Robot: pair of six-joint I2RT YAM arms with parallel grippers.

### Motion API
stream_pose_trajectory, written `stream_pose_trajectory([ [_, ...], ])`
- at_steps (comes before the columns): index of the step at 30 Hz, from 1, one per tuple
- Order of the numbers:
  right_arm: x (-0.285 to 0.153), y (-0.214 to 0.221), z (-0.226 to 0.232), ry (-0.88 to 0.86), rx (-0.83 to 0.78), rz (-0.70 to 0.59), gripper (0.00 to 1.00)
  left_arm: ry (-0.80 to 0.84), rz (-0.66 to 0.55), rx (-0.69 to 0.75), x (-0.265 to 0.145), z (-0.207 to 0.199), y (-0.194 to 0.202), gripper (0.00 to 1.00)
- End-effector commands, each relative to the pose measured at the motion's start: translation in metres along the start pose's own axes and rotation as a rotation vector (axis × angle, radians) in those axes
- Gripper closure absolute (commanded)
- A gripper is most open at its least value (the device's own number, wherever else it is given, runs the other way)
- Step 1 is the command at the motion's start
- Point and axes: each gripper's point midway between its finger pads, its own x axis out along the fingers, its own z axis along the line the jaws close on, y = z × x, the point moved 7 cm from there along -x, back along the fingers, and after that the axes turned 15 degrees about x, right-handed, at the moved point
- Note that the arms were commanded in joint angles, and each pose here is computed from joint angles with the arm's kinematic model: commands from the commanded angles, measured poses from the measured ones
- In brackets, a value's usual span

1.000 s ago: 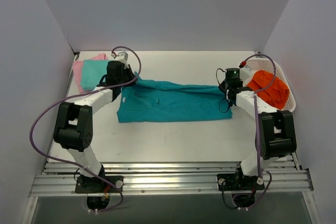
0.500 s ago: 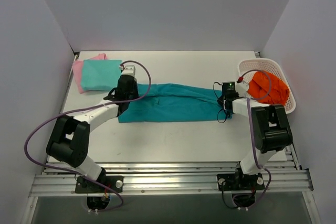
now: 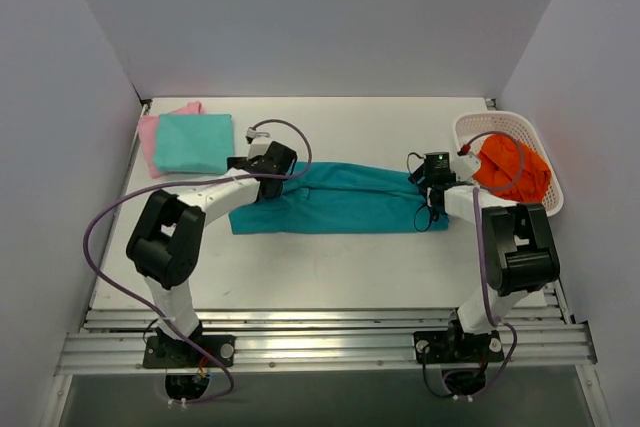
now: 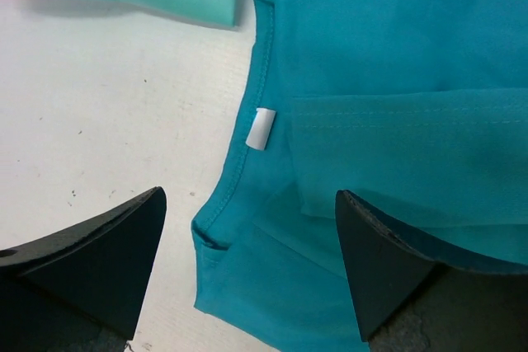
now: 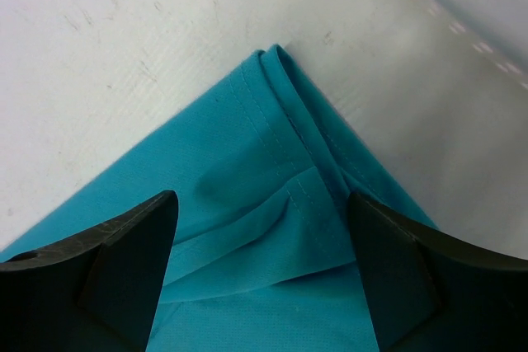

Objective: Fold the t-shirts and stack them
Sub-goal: Fold the other side of the tshirt into a rectangle

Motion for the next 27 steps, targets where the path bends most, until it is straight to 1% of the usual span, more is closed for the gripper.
stream_pose_trajectory([
  [1,-0.014,-0.029,0.028,-0.025,0.032,-0.082,0.21,-0.050,-0.102,-0.125,-0.022,0.032,-0.037,0.08],
  [2,-0.016,-0.031,0.032,-0.031,0.029,-0.084,0.21,0.002,-0.132,-0.147,-0.028,0.036,-0.045,0.08],
  [3,-0.020,-0.040,0.045,-0.061,0.042,-0.099,0.21,0.024,-0.159,-0.143,-0.031,0.038,-0.051,0.08],
  [4,-0.022,-0.041,0.049,-0.072,0.036,-0.093,0.21,0.043,-0.198,-0.177,-0.032,0.042,-0.062,0.08],
  [6,-0.023,-0.045,0.059,-0.093,0.031,-0.089,0.21,0.103,-0.236,-0.188,-0.032,0.040,-0.074,0.08],
  [7,-0.026,-0.049,0.069,-0.116,0.033,-0.092,0.22,0.115,-0.230,-0.196,-0.024,0.041,-0.076,0.08],
  [8,-0.025,-0.049,0.072,-0.117,0.027,-0.088,0.22,0.179,-0.231,-0.202,-0.021,0.036,-0.078,0.09],
  [9,-0.025,-0.050,0.076,-0.126,0.025,-0.086,0.22,0.210,-0.244,-0.230,-0.015,0.035,-0.083,0.09],
  [10,-0.025,-0.050,0.080,-0.136,0.023,-0.080,0.23,0.298,-0.220,-0.239,-0.002,0.031,-0.078,0.10],
  [11,-0.025,-0.050,0.082,-0.142,0.021,-0.080,0.23,0.284,-0.228,-0.267,0.007,0.036,-0.081,0.12],
  [12,-0.024,-0.050,0.083,-0.145,0.021,-0.080,0.23,0.393,-0.235,-0.288,0.012,0.026,-0.081,0.13],
  [14,-0.022,-0.048,0.084,-0.147,0.017,-0.076,0.23,0.467,-0.222,-0.310,0.031,0.024,-0.075,0.16],
  [15,-0.021,-0.048,0.084,-0.146,0.015,-0.076,0.23,0.533,-0.237,-0.316,0.033,0.017,-0.074,0.16],
  [16,-0.020,-0.047,0.083,-0.146,0.013,-0.076,0.23,0.553,-0.214,-0.310,0.041,0.012,-0.067,0.16],
  [18,-0.017,-0.044,0.081,-0.139,0.008,-0.071,0.23,0.590,-0.237,-0.315,0.046,0.006,-0.069,0.18],
  [21,-0.013,-0.042,0.077,-0.131,0.002,-0.067,0.24,0.614,-0.217,-0.316,0.057,-0.001,-0.061,0.19],
  [22,-0.012,-0.040,0.078,-0.133,0.000,-0.065,0.24,0.645,-0.204,-0.314,0.060,-0.006,-0.055,0.20],
  [27,-0.008,-0.036,0.076,-0.120,-0.011,-0.064,0.24,0.728,-0.208,-0.360,0.067,-0.008,-0.047,0.22],
])
